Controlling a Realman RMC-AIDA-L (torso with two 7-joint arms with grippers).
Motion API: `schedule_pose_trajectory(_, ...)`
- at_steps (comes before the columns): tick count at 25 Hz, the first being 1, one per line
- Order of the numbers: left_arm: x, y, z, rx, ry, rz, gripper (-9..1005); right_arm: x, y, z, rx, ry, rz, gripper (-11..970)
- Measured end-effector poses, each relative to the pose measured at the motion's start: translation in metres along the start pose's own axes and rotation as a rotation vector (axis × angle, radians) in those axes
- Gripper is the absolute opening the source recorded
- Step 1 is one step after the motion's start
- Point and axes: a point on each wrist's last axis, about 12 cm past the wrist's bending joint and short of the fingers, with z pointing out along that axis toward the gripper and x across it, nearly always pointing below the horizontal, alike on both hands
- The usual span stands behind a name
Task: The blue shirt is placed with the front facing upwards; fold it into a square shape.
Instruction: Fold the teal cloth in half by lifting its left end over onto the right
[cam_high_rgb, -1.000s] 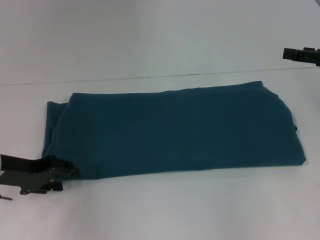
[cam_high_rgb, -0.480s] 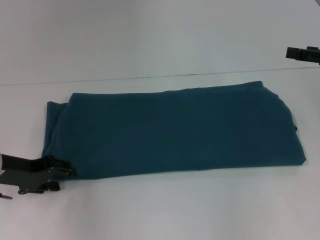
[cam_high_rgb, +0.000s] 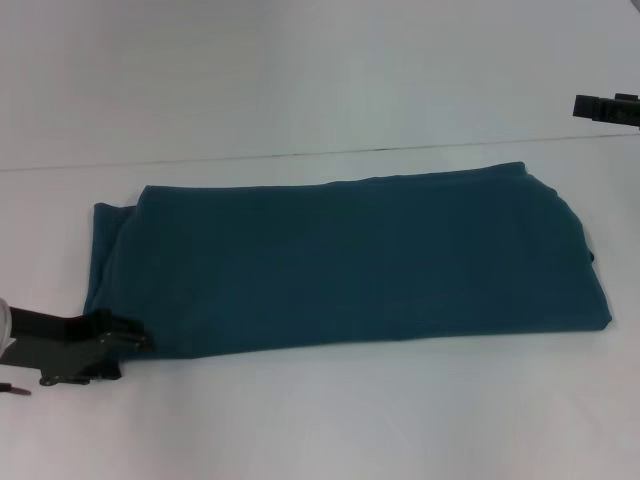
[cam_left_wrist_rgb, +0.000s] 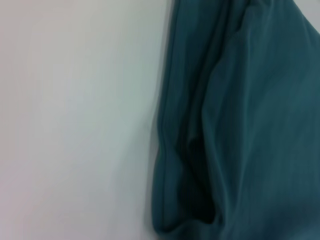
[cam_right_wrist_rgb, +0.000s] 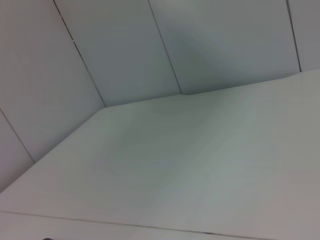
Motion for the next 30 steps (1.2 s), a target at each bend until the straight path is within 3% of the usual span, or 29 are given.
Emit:
schedule_pose_trajectory(17,-0.009,-0.004,0.004,-0.024,-0.053,0.013,589,0.0,0.0,0.0,0.001,-0.001,-0.002,899)
schedule_pose_trajectory(30,-0.021,-0.015,0.002,-0.022,-0.097,0.059,583,0.0,-0.001,-0.001,0.005,-0.002,-0.001,900)
